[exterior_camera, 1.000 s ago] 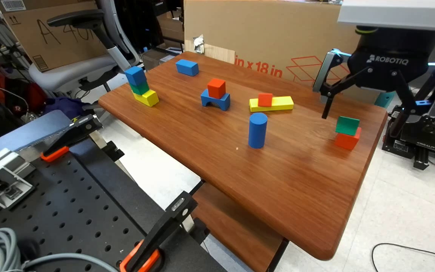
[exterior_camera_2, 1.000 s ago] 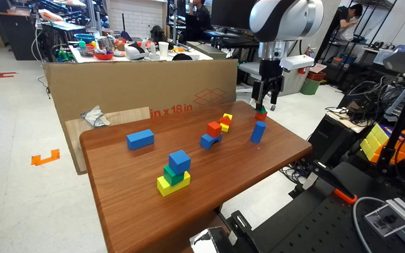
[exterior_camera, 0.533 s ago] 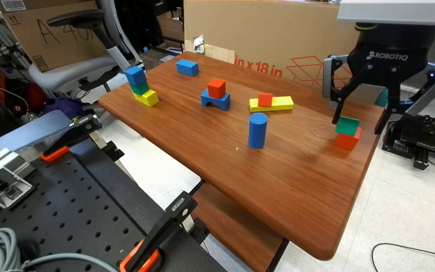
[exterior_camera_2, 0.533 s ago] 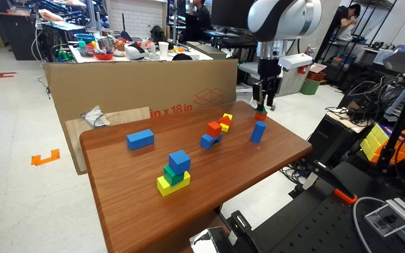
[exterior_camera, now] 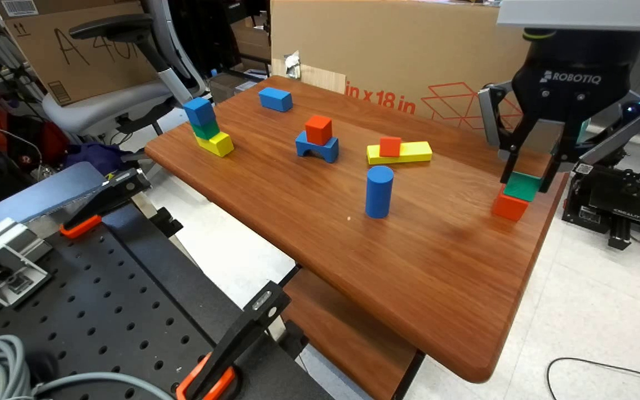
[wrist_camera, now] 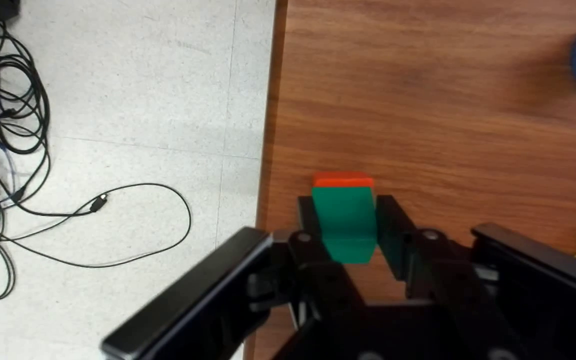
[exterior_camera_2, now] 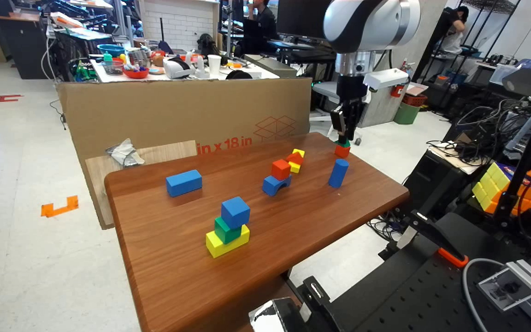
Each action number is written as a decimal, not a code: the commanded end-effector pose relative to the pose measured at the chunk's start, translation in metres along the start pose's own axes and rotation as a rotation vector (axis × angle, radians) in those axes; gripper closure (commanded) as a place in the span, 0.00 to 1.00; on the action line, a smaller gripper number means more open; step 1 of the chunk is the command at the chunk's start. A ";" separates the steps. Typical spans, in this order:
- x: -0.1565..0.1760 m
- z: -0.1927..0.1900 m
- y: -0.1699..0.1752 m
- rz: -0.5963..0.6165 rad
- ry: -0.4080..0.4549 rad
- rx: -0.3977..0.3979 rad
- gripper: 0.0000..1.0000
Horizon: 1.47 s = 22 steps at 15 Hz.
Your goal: Remove the green block from the orange block, then move the orange block forward and move the blue block to the right
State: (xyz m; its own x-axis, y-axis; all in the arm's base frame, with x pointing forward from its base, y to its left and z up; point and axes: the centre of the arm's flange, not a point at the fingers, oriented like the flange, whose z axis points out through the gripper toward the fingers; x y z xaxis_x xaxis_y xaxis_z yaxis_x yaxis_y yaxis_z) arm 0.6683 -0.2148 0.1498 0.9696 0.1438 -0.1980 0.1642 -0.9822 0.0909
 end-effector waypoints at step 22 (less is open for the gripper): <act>0.099 0.022 -0.064 0.069 -0.054 0.017 0.92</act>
State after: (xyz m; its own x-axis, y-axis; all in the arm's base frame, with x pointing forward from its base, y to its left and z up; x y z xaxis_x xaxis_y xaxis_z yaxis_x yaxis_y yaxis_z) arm 0.7258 -0.1376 0.1184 0.9699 0.0858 -0.2278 0.1067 -0.9910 0.0811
